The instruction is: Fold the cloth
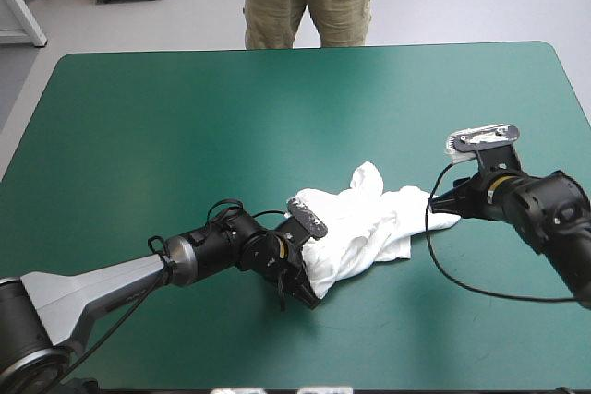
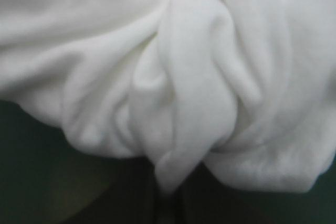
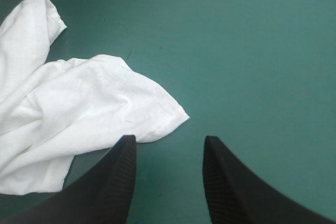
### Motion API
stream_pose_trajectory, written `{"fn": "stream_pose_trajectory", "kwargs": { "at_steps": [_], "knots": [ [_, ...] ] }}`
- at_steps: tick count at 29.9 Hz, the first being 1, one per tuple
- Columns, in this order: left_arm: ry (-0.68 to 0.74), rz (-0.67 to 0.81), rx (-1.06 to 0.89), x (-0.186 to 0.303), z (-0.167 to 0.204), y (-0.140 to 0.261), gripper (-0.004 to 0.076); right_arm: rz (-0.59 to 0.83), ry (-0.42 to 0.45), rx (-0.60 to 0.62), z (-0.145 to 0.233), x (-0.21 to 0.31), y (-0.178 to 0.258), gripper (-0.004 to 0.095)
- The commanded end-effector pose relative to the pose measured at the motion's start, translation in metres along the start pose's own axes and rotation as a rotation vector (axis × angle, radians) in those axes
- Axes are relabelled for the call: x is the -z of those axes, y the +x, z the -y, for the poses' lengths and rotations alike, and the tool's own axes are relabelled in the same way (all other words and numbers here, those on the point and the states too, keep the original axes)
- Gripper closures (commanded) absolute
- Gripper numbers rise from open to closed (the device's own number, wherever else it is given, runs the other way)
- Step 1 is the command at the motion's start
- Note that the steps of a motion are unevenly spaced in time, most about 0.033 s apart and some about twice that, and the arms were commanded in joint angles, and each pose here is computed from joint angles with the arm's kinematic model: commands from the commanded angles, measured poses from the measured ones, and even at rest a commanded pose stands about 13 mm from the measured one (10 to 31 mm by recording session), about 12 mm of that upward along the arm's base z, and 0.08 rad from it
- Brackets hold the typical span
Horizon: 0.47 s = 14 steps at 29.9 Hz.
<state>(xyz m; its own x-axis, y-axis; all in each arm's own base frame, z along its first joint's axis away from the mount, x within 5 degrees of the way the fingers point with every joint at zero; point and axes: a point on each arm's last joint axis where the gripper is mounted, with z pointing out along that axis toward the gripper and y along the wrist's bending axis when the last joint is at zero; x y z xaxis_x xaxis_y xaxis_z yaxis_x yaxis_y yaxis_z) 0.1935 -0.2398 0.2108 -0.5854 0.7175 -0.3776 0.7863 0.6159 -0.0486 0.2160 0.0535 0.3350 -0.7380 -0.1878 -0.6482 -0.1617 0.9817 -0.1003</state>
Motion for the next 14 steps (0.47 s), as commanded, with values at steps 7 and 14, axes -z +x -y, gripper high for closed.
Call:
{"fn": "stream_pose_trajectory", "kwargs": {
  "at_steps": [7, 14],
  "knots": [
    [0.002, 0.041, 0.01, 0.011, 0.001, -0.006, 0.0731, -0.122, -0.085, -0.049, 0.027, -0.07, -0.008, 0.0497],
    [0.002, 0.041, 0.01, 0.011, 0.001, -0.006, 0.0731, -0.231, -0.092, -0.043, 0.025, -0.116, 0.0, 0.0497]
  ]
}}
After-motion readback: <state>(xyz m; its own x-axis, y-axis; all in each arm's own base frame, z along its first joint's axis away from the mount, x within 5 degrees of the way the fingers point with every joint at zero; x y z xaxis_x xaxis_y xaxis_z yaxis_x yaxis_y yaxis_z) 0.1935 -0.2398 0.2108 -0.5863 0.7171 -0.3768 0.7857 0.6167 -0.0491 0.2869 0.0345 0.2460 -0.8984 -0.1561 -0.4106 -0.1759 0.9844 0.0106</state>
